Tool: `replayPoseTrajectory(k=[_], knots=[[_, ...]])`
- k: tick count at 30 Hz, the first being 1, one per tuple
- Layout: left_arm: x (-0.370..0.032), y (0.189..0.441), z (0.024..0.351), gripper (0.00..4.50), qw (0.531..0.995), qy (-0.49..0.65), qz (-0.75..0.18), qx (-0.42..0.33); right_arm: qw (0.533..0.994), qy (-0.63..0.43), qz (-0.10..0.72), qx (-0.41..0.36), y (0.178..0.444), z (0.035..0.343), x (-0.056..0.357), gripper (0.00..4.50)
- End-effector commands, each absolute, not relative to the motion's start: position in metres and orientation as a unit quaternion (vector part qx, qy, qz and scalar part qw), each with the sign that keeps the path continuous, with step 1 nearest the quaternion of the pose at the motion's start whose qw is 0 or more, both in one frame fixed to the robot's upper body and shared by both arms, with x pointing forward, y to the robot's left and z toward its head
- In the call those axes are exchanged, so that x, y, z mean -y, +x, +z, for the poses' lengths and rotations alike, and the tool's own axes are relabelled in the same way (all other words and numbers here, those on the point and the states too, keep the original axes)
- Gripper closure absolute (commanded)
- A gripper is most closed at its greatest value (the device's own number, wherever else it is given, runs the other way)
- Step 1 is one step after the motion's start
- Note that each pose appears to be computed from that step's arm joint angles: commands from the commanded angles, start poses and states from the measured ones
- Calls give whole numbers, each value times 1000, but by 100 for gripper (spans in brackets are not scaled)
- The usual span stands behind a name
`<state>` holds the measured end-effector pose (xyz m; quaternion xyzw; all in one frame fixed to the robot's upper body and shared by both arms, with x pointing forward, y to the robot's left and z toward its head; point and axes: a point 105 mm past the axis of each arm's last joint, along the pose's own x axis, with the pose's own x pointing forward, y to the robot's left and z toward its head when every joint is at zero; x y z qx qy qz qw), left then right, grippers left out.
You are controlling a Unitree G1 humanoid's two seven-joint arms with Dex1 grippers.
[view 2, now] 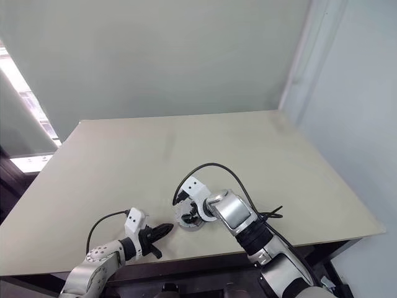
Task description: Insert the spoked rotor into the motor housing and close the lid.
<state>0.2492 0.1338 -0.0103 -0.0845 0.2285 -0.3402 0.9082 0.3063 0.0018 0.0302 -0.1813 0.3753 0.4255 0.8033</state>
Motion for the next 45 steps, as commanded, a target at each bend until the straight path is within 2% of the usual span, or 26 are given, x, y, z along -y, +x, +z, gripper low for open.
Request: replayPoseTrajectory(k=[1, 23, 45], knots=[[-131, 254, -3, 450, 911, -78, -345, -210, 808, -180, 410, -384, 308, 27, 3, 118], [-128, 256, -5, 450, 912, -79, -346, -207, 806, -150, 395, -414, 308, 24, 4, 118], [-131, 258, -4, 450, 913, -74, -344, -206, 810, -133, 434, -372, 303, 38, -8, 118]])
